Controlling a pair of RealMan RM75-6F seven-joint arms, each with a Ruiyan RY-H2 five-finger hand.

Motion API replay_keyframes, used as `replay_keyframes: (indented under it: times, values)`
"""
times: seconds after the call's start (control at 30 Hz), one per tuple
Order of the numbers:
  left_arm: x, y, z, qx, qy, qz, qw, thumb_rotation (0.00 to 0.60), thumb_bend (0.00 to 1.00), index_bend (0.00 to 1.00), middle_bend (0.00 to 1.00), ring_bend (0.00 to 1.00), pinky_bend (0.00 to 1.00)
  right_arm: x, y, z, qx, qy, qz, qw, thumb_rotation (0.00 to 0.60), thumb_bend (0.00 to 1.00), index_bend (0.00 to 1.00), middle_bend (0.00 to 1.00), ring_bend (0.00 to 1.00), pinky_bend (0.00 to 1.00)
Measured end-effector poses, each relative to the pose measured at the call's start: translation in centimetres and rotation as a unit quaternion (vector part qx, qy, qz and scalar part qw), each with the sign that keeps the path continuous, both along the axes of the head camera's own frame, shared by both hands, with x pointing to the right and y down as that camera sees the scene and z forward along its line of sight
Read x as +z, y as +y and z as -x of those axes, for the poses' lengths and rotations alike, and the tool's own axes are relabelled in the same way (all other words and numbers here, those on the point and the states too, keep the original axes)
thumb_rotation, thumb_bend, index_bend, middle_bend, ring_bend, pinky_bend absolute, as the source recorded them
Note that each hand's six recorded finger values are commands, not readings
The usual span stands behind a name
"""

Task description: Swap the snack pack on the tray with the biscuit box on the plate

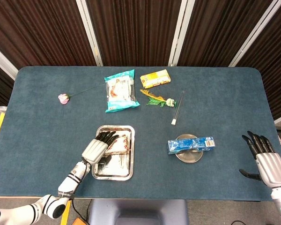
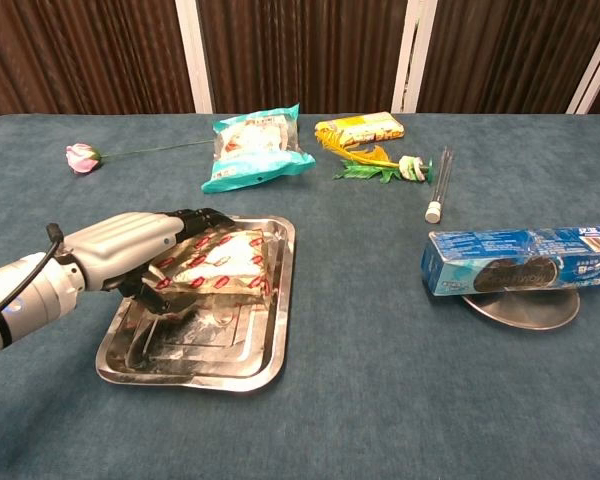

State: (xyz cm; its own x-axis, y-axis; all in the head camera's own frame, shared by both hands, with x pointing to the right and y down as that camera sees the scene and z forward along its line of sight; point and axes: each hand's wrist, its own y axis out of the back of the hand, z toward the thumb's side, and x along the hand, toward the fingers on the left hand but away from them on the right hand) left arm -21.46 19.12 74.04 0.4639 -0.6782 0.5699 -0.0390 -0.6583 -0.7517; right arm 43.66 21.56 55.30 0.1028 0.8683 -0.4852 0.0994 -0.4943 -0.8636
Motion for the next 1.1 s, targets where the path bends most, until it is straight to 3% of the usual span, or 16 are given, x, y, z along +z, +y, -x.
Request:
replay_keyframes:
  times: [0.07,0.13,0.23,0.3,0.57,0.93,1.03,1.1]
  values:
    - [0.3,-0.4,0.1,-0.007,-0.007,-0.004,0.9999,0.6,0.37,0.0,0.1,0.13,0.32,-0.1,0.0,0.0,0.0,-0.001,0.0,1.0,0.6,0.15,0.0,0.0,0.0,0.0]
    - [0.6,-0.8,0.2,-0.012,-0.018,-0.008,0.9997,0.6,0.37,0.05,0.25,0.26,0.39,-0.2,-0.1,0.0,0.001,-0.003,-0.002,1.0,0.6,0.15,0.0,0.0,0.0,0.0]
    - [0.8,-1.5,0.0,-0.018,-0.019,-0.012,0.9996,0.6,0.37,0.32,0.52,0.48,0.51,-0.1,-0.1,-0.1,0.002,-0.003,-0.002,1.0,0.6,0.15,0.0,0.0,0.0,0.0]
    - [0.7,-1.8,-0.1,-0.021,-0.015,-0.019,0.9995,0.6,0.37,0.45,0.6,0.53,0.55,0.0,-0.1,0.0,0.001,-0.003,0.0,1.0,0.6,0.15,0.0,0.0,0.0,0.0]
    - [-0.9,-4.7,-2.1,-0.045,0.043,-0.066,0.9958,0.6,0.39,0.56,0.66,0.57,0.59,0.0,-0.3,-0.2,0.011,-0.008,-0.001,0.9999,0.6,0.15,0.0,0.0,0.0,0.0]
    - [-1.4,-11.9,-8.8,-0.03,0.094,-0.117,0.9882,0.6,0.39,0.59,0.69,0.6,0.61,0.7,-1.6,-1.4,0.048,-0.018,0.014,0.9986,0.6,0.15,0.0,0.0,0.0,0.0]
    - [-1.0,-13.7,-10.6,-0.031,0.102,-0.118,0.9872,0.6,0.39,0.57,0.68,0.59,0.6,0.9,-2.1,-2.0,0.062,-0.021,0.014,0.9978,0.6,0.15,0.0,0.0,0.0,0.0]
    - [-0.4,-14.5,-11.9,-0.029,0.101,-0.115,0.9877,0.6,0.39,0.47,0.61,0.55,0.55,1.0,-2.4,-2.4,0.067,-0.018,0.016,0.9975,0.6,0.15,0.0,0.0,0.0,0.0]
